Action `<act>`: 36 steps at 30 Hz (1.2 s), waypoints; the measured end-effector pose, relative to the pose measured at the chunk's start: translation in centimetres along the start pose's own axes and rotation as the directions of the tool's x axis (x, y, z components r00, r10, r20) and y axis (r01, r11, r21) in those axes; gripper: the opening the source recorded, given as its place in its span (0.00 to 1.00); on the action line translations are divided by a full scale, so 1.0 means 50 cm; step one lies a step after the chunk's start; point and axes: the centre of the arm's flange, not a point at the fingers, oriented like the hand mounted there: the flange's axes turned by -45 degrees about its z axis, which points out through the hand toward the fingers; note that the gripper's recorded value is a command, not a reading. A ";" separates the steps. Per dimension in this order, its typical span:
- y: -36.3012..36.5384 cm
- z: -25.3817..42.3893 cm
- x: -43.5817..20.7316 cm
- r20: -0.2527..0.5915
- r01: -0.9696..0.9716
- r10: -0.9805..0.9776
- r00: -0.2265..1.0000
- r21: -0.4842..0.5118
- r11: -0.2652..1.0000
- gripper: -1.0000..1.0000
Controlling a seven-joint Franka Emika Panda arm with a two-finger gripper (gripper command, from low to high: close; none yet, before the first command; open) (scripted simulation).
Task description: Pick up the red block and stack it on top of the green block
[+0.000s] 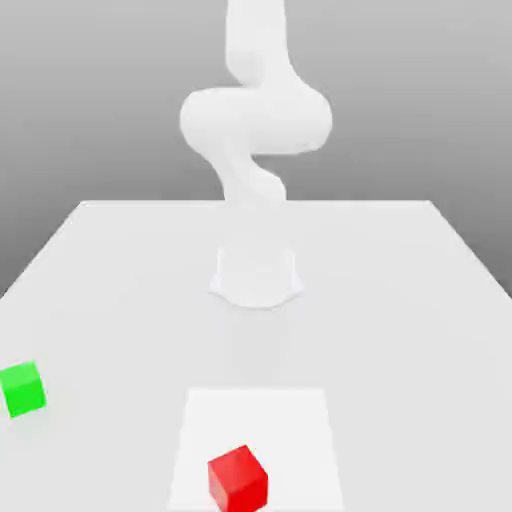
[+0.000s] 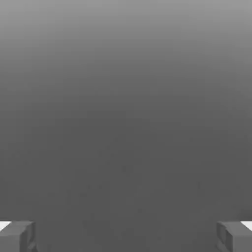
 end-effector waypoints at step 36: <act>0.063 0.925 -0.544 0.596 0.361 -0.467 0.654 0.296 0.884 0.00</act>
